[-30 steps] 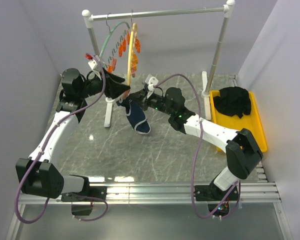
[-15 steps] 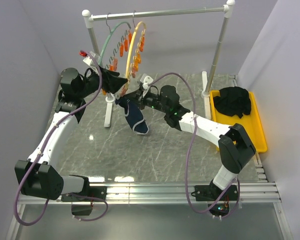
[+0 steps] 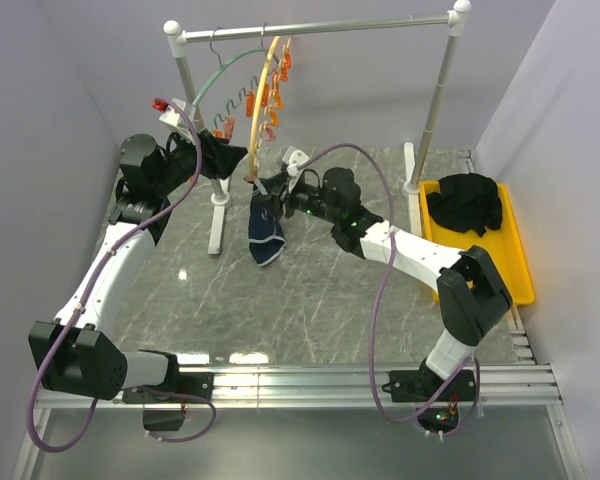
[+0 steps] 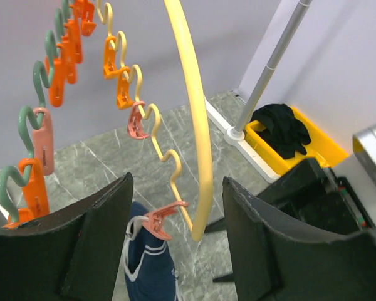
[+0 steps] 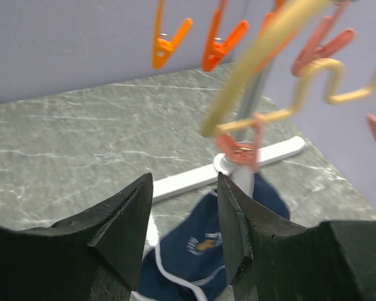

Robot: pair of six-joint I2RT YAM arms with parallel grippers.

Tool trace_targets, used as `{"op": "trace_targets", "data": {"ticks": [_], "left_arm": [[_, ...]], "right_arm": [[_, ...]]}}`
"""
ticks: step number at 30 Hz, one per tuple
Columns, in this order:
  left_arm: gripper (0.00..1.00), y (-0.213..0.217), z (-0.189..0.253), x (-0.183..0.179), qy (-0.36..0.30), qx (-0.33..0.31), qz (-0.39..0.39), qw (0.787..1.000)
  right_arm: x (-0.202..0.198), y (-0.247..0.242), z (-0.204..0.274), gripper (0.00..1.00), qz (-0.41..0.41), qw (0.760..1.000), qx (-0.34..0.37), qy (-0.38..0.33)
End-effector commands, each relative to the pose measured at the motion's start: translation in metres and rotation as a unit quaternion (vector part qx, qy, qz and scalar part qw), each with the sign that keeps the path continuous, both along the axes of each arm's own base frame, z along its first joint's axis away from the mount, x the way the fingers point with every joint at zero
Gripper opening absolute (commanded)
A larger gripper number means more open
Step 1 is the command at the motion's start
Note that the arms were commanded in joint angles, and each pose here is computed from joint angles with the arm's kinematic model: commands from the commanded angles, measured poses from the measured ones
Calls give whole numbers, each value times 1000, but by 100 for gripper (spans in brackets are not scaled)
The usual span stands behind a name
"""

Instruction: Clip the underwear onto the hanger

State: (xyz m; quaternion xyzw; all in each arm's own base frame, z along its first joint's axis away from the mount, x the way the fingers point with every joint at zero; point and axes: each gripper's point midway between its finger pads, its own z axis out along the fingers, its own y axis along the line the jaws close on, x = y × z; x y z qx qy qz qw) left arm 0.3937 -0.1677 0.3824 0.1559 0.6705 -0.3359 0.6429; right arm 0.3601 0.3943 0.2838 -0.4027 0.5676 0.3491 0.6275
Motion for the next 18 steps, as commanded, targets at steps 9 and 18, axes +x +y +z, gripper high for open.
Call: {"op": "trace_targets", "data": {"ticks": [9, 18], "left_arm": [[63, 2, 26, -8, -66, 19, -5, 998], [50, -13, 20, -14, -112, 69, -74, 988]], "right_arm": [[41, -68, 35, 52, 5, 999, 45, -22], [87, -57, 44, 51, 8, 996, 63, -69]]}}
